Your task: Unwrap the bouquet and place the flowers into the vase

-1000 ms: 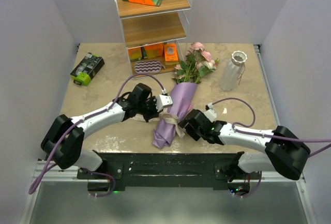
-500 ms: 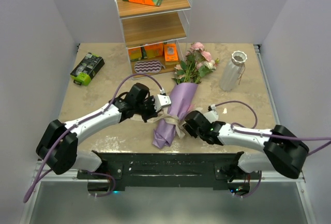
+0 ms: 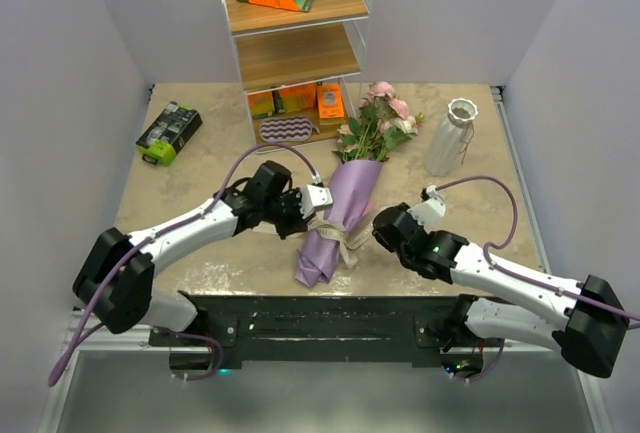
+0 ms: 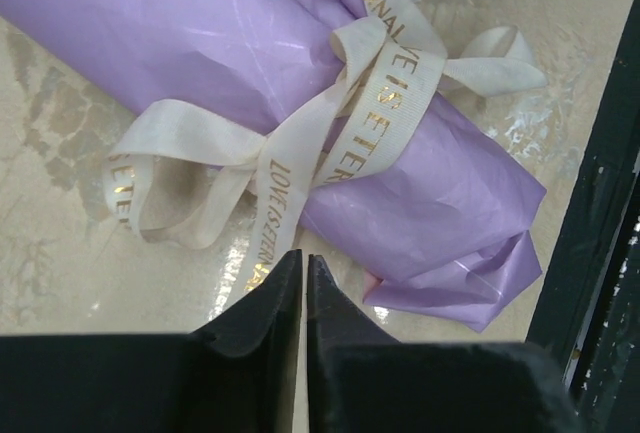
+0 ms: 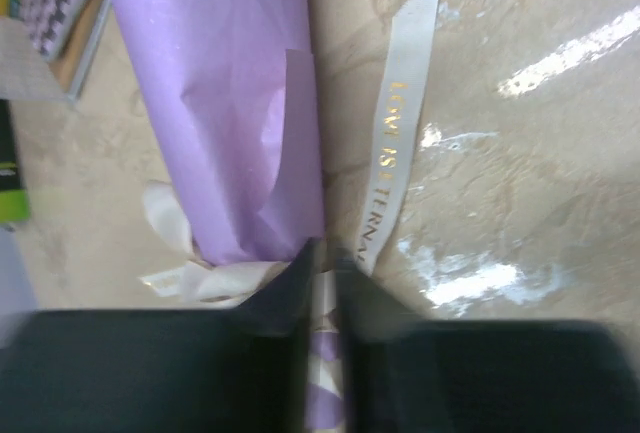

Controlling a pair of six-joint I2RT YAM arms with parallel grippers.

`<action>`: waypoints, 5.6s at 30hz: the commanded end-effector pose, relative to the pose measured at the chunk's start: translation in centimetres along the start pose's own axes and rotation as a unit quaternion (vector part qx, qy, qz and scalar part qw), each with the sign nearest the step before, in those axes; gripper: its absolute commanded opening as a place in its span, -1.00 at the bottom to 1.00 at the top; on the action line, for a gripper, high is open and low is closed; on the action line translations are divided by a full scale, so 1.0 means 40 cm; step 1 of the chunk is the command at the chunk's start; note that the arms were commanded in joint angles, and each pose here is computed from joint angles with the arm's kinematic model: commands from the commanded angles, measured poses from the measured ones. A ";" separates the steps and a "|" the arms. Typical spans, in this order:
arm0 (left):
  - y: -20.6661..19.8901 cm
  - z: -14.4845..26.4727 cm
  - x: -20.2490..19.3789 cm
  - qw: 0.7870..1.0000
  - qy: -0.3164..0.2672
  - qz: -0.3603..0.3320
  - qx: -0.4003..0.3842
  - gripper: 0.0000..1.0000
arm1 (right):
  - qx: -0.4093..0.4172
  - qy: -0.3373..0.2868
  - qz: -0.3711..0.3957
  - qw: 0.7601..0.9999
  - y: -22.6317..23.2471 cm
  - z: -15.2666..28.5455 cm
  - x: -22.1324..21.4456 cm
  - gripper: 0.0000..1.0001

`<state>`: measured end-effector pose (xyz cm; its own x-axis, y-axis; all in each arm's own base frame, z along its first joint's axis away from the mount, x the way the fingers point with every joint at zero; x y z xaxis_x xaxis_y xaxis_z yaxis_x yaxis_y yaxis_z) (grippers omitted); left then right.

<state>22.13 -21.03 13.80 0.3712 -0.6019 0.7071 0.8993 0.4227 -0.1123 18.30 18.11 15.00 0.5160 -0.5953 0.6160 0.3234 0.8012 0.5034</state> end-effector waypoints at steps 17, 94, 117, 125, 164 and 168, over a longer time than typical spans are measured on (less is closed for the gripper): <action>0.041 -0.098 0.042 0.998 -0.036 -0.054 -0.013 0.16 | 0.086 -0.007 0.320 0.943 0.088 0.118 0.002 0.17; 0.067 0.061 0.141 0.998 -0.064 -0.022 0.006 -1.00 | 0.049 -0.046 0.643 0.763 0.137 -0.025 -0.139 0.39; 0.077 0.067 0.126 0.998 -0.058 -0.021 0.013 -1.00 | 0.069 -0.086 0.635 0.764 0.223 -0.035 -0.182 0.12; 0.077 0.067 0.129 0.998 -0.060 -0.021 0.012 -1.00 | 0.074 -0.086 0.630 0.768 0.235 -0.040 -0.191 -0.02; 0.323 0.496 0.100 0.945 -0.175 0.134 0.241 -1.00 | -0.093 -0.237 0.273 0.928 -0.020 0.285 0.286 -1.00; 0.370 0.549 0.013 0.935 -0.156 0.173 0.269 -1.00 | -0.172 -0.226 0.258 0.924 -0.088 0.273 0.334 -1.00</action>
<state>31.06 -3.16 28.46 0.4037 -0.1873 0.8955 0.5002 0.8648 -0.0447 15.61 11.09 28.36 0.2982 -0.0261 0.9542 0.2288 0.9724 -0.0449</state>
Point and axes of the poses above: each gripper's point midway between its finger pads, its own z axis back along the fingers, its own y axis along the line the jaws close on, x = y × z, the point moved 6 cm from there along z, back along the fingers, and after that the axes turned 11 degrees about z, right-handed, at the moved point
